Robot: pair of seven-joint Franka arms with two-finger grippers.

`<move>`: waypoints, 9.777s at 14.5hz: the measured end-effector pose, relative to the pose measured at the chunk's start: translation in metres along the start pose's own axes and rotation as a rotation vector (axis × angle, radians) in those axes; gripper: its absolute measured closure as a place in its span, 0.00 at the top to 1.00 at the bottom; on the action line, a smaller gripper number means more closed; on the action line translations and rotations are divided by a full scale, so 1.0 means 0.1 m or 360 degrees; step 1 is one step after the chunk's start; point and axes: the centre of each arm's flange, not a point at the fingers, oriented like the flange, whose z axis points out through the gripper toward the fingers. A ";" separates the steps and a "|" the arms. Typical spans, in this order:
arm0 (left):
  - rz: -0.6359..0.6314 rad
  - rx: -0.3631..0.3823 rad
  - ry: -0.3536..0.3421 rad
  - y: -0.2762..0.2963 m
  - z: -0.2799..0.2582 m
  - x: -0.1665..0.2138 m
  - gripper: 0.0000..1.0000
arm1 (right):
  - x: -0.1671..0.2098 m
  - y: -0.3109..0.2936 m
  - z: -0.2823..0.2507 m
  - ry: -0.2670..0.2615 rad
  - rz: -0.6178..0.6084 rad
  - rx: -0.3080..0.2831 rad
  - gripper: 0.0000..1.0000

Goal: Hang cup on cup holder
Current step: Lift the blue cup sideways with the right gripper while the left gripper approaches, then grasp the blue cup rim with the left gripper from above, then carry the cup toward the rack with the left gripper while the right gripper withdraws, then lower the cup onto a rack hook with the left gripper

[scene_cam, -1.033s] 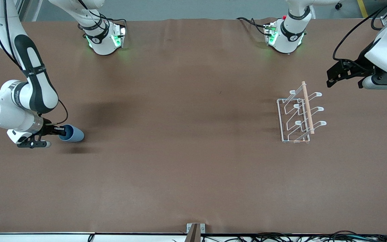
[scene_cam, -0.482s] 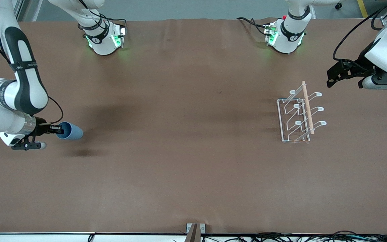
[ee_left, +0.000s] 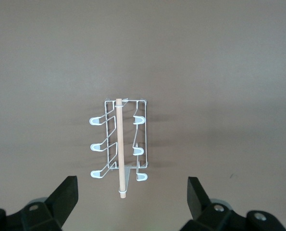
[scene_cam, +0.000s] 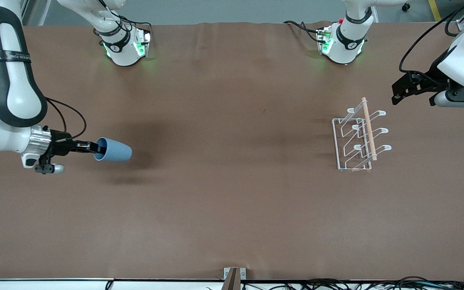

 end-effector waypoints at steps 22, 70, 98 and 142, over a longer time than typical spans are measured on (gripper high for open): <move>0.1531 -0.0077 -0.0054 1.52 0.52 0.03 1.00 | -1.13 -1.95 2.02 0.0082 -0.0237 0.1232 0.05; 0.2411 -0.0292 0.0240 4.31 1.72 -0.40 1.00 | -1.20 -1.96 2.16 0.0098 -0.0247 0.1233 0.05; 0.2476 0.0013 -0.0011 3.86 1.53 -0.32 0.78 | -1.16 -1.93 2.12 0.0128 -0.0222 0.1239 1.00; 0.2196 0.1831 -0.1815 1.58 4.04 0.07 0.78 | -1.14 -1.21 -2.95 0.0391 -0.0044 -0.1051 1.00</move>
